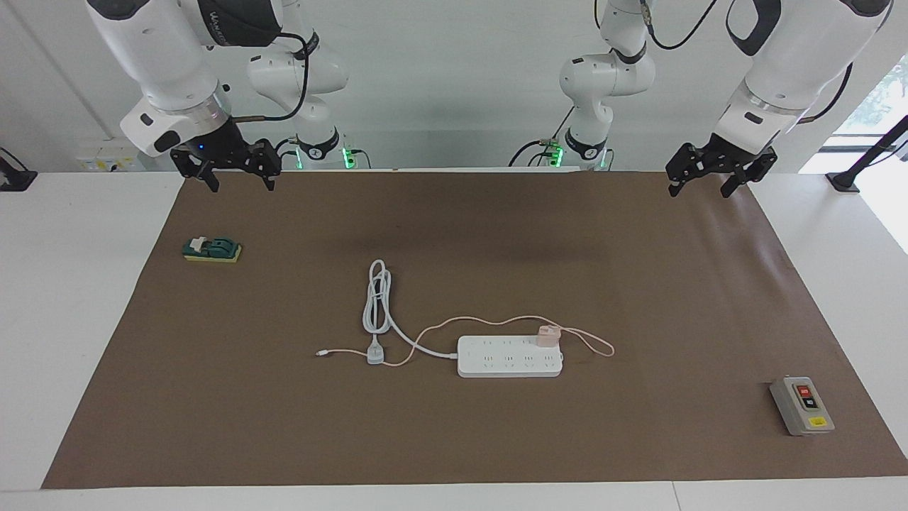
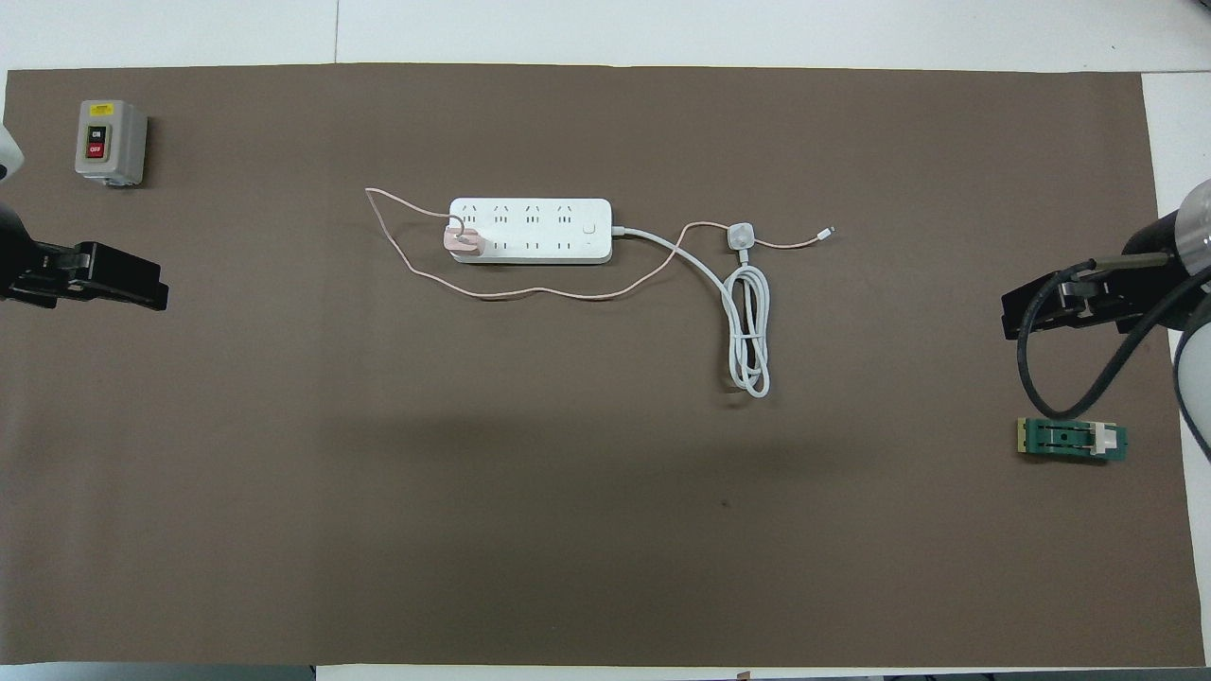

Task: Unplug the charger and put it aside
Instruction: 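Reach the left gripper to the pink charger while the right gripper reaches the strip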

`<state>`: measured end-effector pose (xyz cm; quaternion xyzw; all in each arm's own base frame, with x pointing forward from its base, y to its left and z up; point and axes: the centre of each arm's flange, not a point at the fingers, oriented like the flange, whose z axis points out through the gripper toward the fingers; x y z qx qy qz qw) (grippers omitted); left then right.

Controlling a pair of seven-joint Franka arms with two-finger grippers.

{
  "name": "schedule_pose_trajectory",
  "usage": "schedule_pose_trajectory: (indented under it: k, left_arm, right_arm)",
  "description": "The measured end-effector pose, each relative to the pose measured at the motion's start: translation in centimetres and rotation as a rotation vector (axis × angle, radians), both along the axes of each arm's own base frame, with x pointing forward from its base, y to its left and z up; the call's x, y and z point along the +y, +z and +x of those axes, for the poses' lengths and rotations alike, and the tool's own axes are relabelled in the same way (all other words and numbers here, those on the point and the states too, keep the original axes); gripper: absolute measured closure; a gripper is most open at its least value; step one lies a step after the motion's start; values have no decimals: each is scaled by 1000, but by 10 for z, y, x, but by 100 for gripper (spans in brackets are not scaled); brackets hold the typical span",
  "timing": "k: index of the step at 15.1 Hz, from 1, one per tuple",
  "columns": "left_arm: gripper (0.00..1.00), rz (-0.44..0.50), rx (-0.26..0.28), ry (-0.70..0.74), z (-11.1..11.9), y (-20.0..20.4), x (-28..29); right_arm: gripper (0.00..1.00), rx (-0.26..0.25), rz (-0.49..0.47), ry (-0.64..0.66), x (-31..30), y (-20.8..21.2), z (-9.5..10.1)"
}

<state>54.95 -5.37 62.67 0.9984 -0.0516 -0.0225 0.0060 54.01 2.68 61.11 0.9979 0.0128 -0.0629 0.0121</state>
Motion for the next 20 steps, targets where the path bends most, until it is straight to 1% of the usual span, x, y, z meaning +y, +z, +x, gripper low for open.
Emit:
schedule_pose_trajectory:
  k: [4,8,10,11,12,13,15,16,17,19,20]
  left_arm:
    - [0,0,-1,0,0,0,0]
    - [0,0,0,3,0,0,0]
    - [0,1,4,28,1,-2,-2]
    - [0,3,10,57,3,-5,-4]
    - [0,4,13,97,6,-10,-8]
    - [0,3,8,140,11,-16,-17]
    - [0,-3,-16,230,22,-30,-49]
    - [0,-6,-24,281,26,-38,-69]
    - [0,-8,-26,341,29,-47,-90]
    - [0,-2,-10,481,32,-66,-118]
    - [0,1,-4,548,34,-74,-128]
  right_arm:
    - [0,-2,0,1,0,0,0]
    - [0,-30,2,1,0,2,4]
    - [0,-66,3,-4,-2,4,8]
    - [0,-102,5,-10,-6,6,12]
    - [0,-149,6,-18,-11,9,18]
    - [0,-171,6,-30,-17,10,21]
    - [0,-155,18,-56,-24,4,22]
    - [0,-145,26,-104,-21,0,23]
    - [0,-135,29,-181,-11,-5,24]
    - [0,-115,30,-336,23,-14,27]
    - [0,-94,47,-412,42,-21,28]
